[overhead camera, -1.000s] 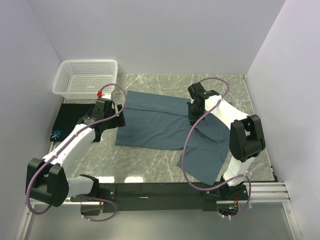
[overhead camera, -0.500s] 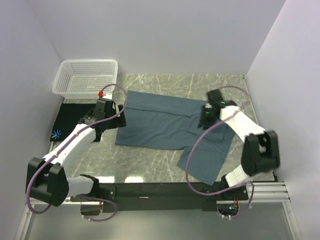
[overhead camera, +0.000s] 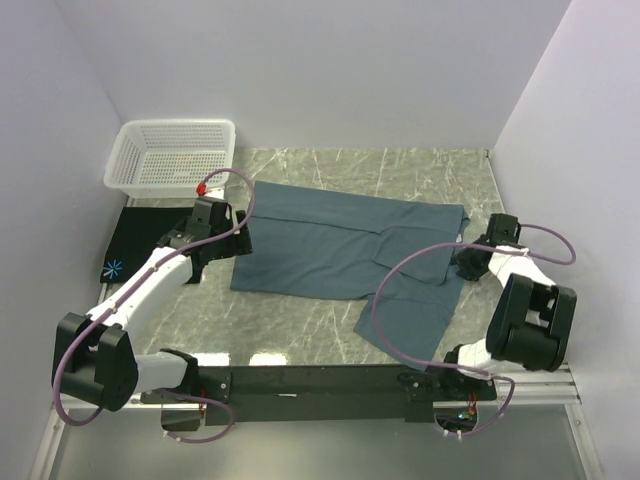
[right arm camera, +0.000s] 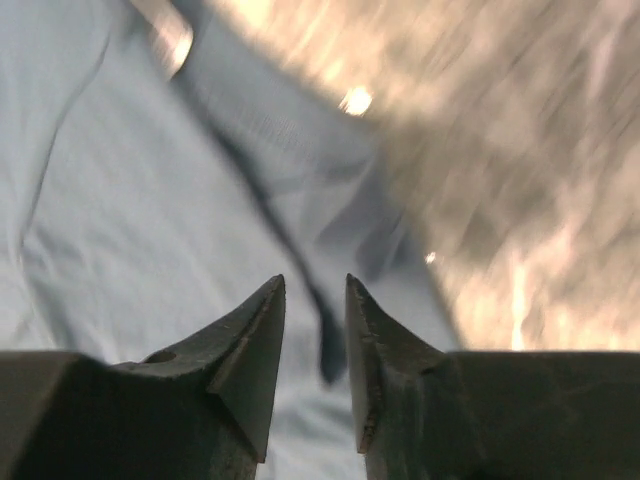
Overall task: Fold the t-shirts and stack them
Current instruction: Fold the tshirt
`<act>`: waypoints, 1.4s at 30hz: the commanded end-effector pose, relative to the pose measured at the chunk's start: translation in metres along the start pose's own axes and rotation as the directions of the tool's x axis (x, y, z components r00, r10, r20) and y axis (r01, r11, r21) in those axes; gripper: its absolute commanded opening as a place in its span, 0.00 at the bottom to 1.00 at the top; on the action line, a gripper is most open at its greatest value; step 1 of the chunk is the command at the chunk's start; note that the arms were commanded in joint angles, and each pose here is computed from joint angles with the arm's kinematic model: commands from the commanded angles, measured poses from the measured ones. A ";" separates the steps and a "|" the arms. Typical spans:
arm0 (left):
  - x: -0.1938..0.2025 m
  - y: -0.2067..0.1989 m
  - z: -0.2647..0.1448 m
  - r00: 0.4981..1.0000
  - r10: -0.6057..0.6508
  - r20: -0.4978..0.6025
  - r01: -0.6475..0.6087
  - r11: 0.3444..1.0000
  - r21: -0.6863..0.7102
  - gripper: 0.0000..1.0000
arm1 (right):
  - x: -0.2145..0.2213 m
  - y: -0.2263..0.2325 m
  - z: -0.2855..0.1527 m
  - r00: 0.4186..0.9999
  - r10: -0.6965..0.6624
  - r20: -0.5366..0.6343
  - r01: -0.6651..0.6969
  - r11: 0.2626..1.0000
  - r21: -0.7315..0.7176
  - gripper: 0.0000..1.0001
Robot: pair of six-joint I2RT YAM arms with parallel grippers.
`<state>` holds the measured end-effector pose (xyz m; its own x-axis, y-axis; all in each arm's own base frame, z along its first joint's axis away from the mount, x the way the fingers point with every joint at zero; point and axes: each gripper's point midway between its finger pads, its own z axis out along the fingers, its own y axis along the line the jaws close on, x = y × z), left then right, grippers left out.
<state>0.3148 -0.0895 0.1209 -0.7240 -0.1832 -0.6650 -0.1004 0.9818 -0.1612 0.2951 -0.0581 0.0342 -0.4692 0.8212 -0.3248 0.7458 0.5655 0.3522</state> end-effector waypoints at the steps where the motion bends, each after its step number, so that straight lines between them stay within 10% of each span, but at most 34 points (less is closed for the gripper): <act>1: -0.013 0.001 -0.007 0.999 -0.009 0.044 0.010 1.000 -0.015 0.91 | -0.030 0.001 0.015 0.994 0.088 0.062 -0.086 0.996 -0.039 0.36; 18: -0.010 0.005 -0.002 0.999 -0.008 0.034 0.009 0.999 -0.043 0.91 | -0.102 -0.022 0.042 0.981 0.160 0.108 -0.167 0.984 0.057 0.31; 33: 0.023 0.007 0.002 0.997 -0.061 -0.054 0.058 0.997 -0.056 0.95 | -0.034 0.041 -0.022 0.987 -0.065 0.147 0.083 0.989 -0.119 0.36; 42: 0.020 0.012 -0.005 0.998 -0.059 -0.013 0.058 0.996 -0.062 0.94 | -0.026 0.019 -0.010 0.994 0.013 0.104 0.006 0.982 -0.186 0.63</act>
<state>0.2909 -0.0827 0.0951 -0.7625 -0.2297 -0.6048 -0.1793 0.9733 -0.1436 0.3003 -0.0657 0.0444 -0.4378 0.8117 -0.3866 0.6976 0.5779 0.4236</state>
